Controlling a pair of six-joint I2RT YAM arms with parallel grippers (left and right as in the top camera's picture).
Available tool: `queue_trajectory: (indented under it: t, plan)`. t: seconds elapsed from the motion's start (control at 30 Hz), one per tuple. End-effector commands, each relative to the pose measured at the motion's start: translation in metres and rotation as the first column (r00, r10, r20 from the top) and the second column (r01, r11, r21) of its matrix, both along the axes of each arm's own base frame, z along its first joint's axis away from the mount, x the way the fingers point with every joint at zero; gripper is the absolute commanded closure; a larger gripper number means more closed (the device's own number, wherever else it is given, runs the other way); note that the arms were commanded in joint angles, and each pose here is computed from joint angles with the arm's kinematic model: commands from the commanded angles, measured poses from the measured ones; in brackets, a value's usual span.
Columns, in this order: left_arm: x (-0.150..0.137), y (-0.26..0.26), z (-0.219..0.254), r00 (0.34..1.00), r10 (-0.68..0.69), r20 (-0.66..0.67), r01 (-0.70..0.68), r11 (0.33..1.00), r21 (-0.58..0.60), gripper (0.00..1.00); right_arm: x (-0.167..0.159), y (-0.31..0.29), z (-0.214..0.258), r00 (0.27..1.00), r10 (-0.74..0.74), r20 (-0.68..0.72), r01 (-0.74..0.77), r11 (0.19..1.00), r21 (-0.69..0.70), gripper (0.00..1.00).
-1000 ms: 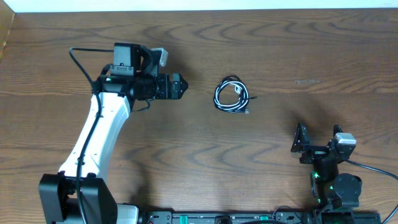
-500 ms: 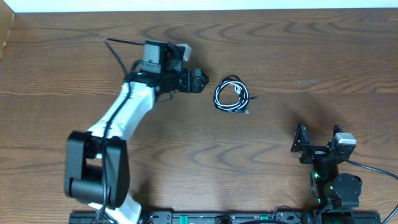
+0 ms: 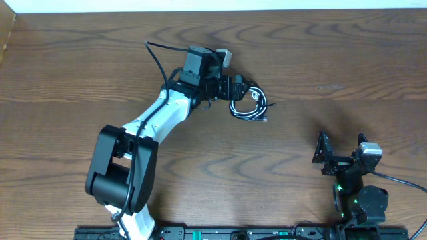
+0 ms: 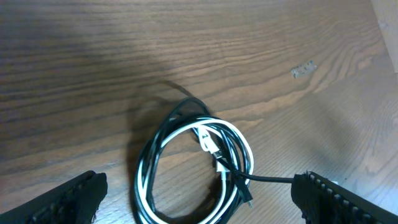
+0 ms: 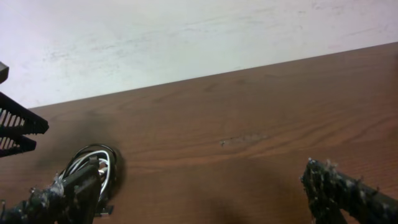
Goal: Untangle cables
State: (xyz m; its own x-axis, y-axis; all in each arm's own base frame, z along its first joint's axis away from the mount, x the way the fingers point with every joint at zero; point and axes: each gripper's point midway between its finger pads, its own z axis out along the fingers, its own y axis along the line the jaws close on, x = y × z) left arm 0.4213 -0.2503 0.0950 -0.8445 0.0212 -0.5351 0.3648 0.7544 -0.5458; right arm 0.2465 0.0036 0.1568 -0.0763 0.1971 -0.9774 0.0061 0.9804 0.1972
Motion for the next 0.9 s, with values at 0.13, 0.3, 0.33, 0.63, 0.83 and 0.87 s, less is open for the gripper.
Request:
queue_trajectory:
  t: [0.13, 0.3, 0.33, 0.63, 0.83, 0.87]
  plan:
    - [-0.002, -0.01, 0.011, 0.999, -0.031, -0.031, 0.028, 0.996, -0.081, 0.0, 0.0, 0.001, -0.001, 1.0, 0.005, -0.001, -0.005, 1.0, -0.007, 0.01]
    - [-0.006, -0.011, 0.023, 0.995, -0.083, -0.046, 0.074, 0.982, -0.175, 0.0, 0.0, 0.001, -0.001, 1.0, 0.005, -0.001, -0.005, 1.0, -0.007, 0.01]
    - [-0.005, -0.012, 0.029, 0.995, -0.099, -0.03, 0.091, 0.976, -0.199, 0.0, 0.0, 0.001, -0.001, 1.0, 0.005, -0.001, -0.005, 1.0, -0.007, 0.01]
    - [0.009, -0.011, 0.039, 0.997, -0.066, 0.046, 0.073, 0.978, -0.194, 0.02, 0.0, 0.001, -0.001, 1.0, 0.005, -0.001, -0.005, 1.0, -0.007, 0.01]
    - [0.009, -0.011, 0.039, 0.998, -0.06, 0.034, 0.066, 0.977, -0.202, 0.02, 0.0, 0.001, -0.001, 1.0, 0.005, -0.001, -0.005, 1.0, -0.007, 0.01]
    - [0.009, -0.011, 0.039, 0.998, -0.06, 0.033, 0.066, 0.977, -0.202, 0.02, 0.0, 0.001, -0.001, 1.0, 0.005, -0.001, -0.005, 1.0, -0.007, 0.01]
